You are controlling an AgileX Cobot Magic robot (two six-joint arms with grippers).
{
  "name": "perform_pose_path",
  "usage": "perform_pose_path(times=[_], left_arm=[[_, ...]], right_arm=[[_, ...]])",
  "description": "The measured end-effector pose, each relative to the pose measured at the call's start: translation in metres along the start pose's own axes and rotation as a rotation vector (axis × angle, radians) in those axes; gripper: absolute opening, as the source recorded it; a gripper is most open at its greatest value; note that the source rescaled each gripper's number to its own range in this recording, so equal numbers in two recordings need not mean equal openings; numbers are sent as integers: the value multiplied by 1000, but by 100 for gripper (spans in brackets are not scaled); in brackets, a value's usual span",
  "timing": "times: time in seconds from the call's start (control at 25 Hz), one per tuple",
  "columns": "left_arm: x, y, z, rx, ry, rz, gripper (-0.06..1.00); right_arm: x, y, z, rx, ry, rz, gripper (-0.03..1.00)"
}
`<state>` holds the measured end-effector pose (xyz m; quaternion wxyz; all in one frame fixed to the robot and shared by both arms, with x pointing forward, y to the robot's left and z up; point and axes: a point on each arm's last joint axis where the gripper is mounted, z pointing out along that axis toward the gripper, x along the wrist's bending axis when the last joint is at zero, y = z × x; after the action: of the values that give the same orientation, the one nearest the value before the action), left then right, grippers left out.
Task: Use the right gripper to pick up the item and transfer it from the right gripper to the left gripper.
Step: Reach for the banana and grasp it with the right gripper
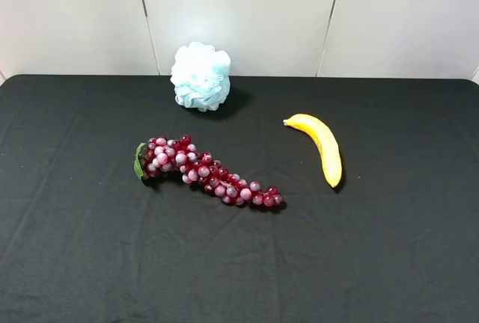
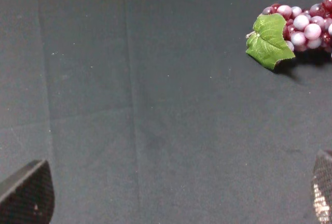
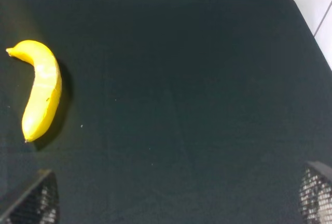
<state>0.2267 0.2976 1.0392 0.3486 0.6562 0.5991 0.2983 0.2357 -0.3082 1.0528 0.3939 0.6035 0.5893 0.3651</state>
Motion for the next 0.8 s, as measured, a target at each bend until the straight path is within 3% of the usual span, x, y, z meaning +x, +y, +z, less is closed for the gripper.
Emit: perform_pose_path(times=[0.8], left_arm=[[0,0,0,0,0,0,98]], right_arm=[[0,5,1,22,-1,-2,100]])
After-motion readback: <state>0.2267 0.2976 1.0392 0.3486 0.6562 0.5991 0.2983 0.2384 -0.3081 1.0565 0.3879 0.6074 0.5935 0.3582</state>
